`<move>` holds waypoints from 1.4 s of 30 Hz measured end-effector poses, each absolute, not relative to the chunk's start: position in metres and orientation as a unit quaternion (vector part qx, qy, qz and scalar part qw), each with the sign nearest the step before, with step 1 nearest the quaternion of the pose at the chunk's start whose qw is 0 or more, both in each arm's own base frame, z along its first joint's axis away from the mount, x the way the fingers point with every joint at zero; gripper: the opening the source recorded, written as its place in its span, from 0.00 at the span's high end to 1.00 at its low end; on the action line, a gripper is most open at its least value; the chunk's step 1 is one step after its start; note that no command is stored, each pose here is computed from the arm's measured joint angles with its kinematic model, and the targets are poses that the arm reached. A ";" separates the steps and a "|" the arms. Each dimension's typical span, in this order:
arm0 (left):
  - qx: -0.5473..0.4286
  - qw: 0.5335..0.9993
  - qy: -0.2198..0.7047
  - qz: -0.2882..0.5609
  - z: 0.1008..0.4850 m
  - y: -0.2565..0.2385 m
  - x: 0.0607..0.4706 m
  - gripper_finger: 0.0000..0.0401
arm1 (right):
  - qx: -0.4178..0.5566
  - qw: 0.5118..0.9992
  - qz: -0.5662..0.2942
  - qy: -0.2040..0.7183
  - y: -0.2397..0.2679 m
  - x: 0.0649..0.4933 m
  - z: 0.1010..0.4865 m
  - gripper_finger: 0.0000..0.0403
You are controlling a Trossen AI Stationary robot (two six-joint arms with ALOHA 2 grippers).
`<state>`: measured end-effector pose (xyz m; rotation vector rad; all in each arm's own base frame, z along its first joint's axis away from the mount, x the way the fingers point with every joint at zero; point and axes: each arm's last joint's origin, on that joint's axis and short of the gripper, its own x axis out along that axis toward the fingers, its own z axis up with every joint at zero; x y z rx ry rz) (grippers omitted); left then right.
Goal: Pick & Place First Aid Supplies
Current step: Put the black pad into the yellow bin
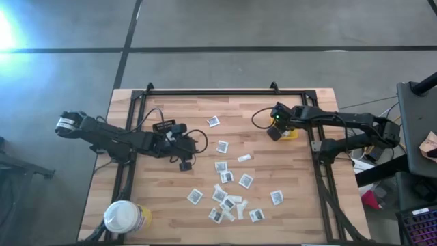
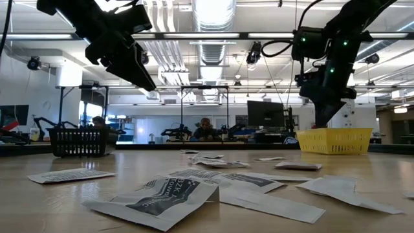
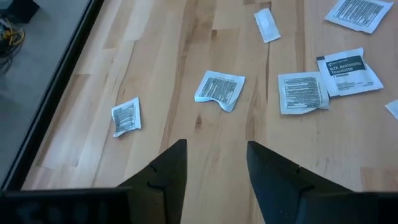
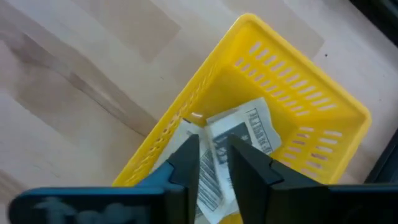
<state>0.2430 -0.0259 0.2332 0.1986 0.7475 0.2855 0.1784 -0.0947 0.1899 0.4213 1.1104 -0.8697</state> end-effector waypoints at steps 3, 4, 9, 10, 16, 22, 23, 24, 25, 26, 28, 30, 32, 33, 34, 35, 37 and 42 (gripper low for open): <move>0.097 0.920 0.351 0.143 0.235 -0.024 0.245 0.56 | 0.193 0.746 -0.397 0.499 -0.096 0.181 0.197 0.75; 0.096 0.921 0.346 0.150 0.236 -0.023 0.246 0.55 | 0.193 0.747 -0.396 0.498 -0.096 0.182 0.199 0.73; 0.052 0.924 0.324 0.196 0.239 -0.009 0.249 0.54 | 0.202 0.753 -0.384 0.494 -0.097 0.186 0.216 0.69; 0.037 0.924 0.321 0.207 0.239 -0.004 0.249 0.54 | 0.202 0.754 -0.384 0.493 -0.096 0.187 0.218 0.68; -0.072 0.921 0.302 0.236 0.240 0.033 0.250 0.54 | 0.195 0.775 -0.369 0.475 -0.088 0.190 0.231 0.68; -0.129 0.926 0.269 0.230 0.256 0.070 0.250 0.55 | 0.185 0.796 -0.345 0.461 -0.074 0.193 0.240 0.72; -0.132 0.927 0.263 0.234 0.259 0.075 0.249 0.55 | 0.187 0.798 -0.342 0.459 -0.071 0.193 0.240 0.72; -0.134 0.926 0.257 0.240 0.263 0.080 0.249 0.55 | 0.190 0.801 -0.340 0.455 -0.069 0.193 0.241 0.73; -0.137 0.926 0.252 0.245 0.266 0.085 0.248 0.55 | 0.192 0.803 -0.338 0.452 -0.066 0.194 0.242 0.74; -0.138 0.926 0.248 0.248 0.269 0.089 0.249 0.55 | 0.193 0.805 -0.335 0.450 -0.064 0.194 0.243 0.74; -0.136 0.927 0.247 0.250 0.274 0.097 0.249 0.55 | 0.193 0.811 -0.327 0.445 -0.059 0.196 0.244 0.75; -0.137 0.926 0.248 0.249 0.275 0.104 0.253 0.55 | 0.191 0.817 -0.318 0.442 -0.053 0.197 0.245 0.76; -0.138 0.924 0.255 0.249 0.274 0.111 0.257 0.55 | 0.193 0.823 -0.310 0.436 -0.049 0.200 0.246 0.77; -0.137 0.923 0.260 0.248 0.273 0.113 0.260 0.55 | 0.193 0.826 -0.307 0.431 -0.047 0.201 0.246 0.78; -0.136 0.921 0.266 0.250 0.272 0.116 0.263 0.55 | 0.192 0.829 -0.303 0.429 -0.045 0.202 0.247 0.78; -0.136 0.917 0.277 0.252 0.271 0.120 0.266 0.55 | 0.191 0.833 -0.298 0.425 -0.043 0.203 0.247 0.78; -0.136 0.905 0.310 0.255 0.266 0.126 0.273 0.55 | 0.190 0.841 -0.291 0.416 -0.040 0.206 0.248 0.79; -0.130 0.876 0.387 0.257 0.257 0.143 0.288 0.55 | 0.188 0.846 -0.282 0.411 -0.036 0.208 0.249 0.81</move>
